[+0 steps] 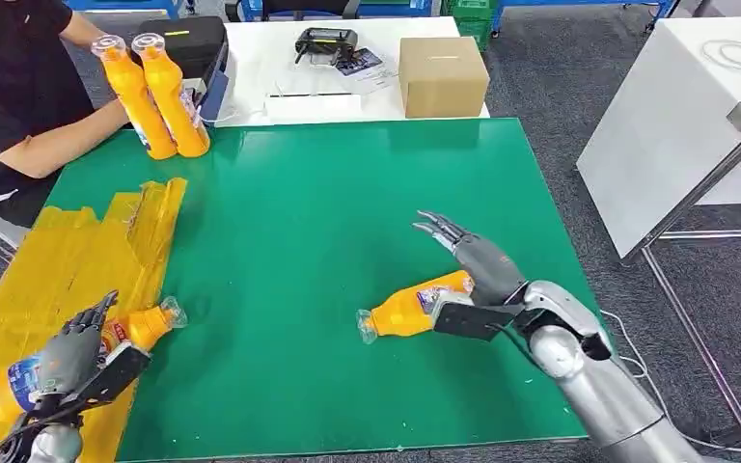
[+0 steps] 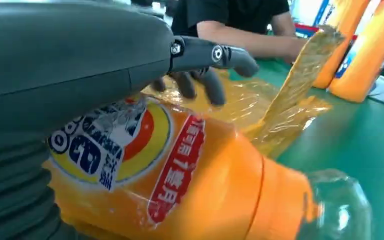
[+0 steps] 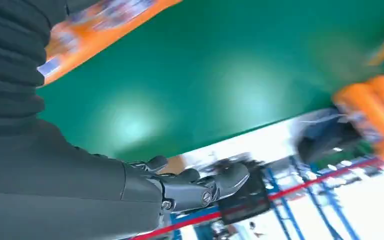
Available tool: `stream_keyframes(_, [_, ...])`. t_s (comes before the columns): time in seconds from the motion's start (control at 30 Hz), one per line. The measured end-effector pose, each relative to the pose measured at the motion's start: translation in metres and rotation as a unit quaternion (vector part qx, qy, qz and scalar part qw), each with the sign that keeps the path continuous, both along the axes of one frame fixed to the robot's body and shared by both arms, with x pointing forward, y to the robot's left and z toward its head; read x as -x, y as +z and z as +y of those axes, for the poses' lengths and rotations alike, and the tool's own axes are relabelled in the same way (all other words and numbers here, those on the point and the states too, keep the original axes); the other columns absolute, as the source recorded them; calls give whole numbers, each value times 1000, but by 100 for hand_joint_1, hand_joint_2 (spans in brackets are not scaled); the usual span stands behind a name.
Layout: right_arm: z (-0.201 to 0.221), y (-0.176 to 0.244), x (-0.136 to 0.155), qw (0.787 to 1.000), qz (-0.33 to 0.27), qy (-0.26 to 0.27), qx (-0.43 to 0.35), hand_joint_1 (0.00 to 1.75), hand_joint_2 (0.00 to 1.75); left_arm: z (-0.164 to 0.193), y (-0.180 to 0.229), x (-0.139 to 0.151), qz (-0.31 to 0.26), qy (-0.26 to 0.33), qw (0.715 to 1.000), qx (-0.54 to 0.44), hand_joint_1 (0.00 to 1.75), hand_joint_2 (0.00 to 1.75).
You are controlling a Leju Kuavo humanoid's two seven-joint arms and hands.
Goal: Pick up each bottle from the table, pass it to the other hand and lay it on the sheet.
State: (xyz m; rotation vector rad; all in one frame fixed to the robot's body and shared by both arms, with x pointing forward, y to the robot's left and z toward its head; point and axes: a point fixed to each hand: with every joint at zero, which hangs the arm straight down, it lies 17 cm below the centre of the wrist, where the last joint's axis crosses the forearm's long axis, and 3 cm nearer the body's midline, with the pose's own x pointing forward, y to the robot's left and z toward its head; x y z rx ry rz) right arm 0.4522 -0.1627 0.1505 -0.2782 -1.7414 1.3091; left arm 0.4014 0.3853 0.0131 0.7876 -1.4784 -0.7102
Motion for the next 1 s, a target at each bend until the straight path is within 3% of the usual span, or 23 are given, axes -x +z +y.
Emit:
stream_keyframes(0.4, [-36, -9, -19, 999, 13, -24, 39, 0, 175, -3, 3, -3, -4, -5, 999, 32, 0, 0])
stream_keyframes(0.5, [-43, -16, -23, 998, 32, -27, 56, 0, 175, -9, 10, -3, -19, -18, 996, 87, 0, 0])
stream_keyframes(0.6, [-50, -19, -29, 997, 40, -31, 63, 0, 175, -16, 19, -4, -33, -33, 989, 144, 0, 0])
stream_keyframes(0.73, [-60, -41, -36, 994, 63, -43, 81, 0, 175, -32, 47, 0, -68, -66, 954, 286, 0, 0])
stream_keyframes(1.0, [-76, -99, -24, 984, 122, -45, 125, 0, 175, -41, 83, 3, -113, -86, 929, 341, 0, 0])
